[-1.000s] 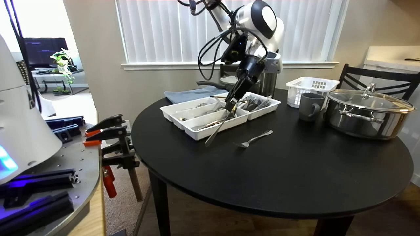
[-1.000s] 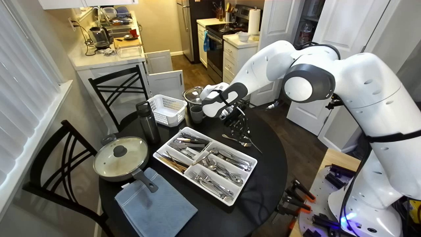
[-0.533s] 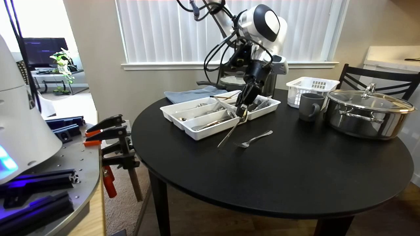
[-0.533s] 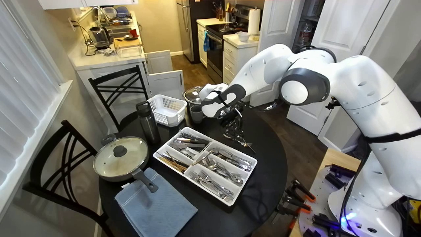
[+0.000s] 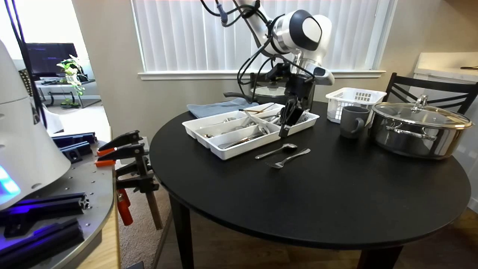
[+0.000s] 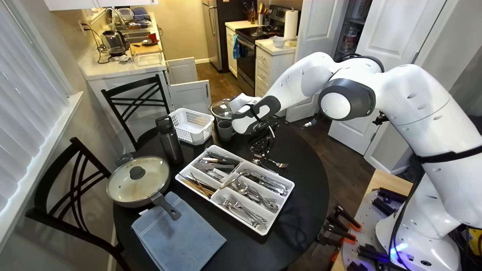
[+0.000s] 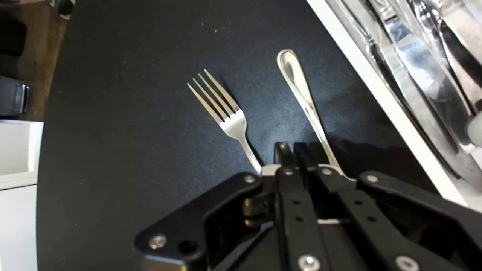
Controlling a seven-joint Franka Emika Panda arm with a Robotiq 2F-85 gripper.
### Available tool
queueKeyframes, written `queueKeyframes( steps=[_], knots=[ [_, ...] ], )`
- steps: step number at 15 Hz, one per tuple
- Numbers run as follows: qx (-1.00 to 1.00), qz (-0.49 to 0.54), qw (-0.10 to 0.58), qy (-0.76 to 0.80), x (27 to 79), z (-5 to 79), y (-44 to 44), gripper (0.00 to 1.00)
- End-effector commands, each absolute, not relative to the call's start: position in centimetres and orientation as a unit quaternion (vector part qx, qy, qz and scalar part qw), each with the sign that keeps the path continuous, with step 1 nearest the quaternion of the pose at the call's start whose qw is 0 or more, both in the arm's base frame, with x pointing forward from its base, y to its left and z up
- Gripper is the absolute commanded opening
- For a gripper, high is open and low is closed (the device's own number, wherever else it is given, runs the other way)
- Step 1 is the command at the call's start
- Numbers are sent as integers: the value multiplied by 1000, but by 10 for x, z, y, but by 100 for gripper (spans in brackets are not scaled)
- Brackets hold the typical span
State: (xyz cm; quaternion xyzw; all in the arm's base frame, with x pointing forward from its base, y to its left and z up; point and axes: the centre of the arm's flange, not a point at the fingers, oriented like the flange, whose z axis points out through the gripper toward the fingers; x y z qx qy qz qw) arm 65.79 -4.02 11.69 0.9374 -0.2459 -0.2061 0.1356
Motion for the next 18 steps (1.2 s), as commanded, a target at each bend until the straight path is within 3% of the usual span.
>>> queueKeyframes(
  steps=[1,2,13,18],
  knots=[
    [941,-188,116,-256,655,112,-35,33],
    [943,-186,108,-253,655,113,-32,34],
    [972,-169,51,-155,633,167,53,100],
    [980,-186,64,-36,593,167,96,100]
  ],
)
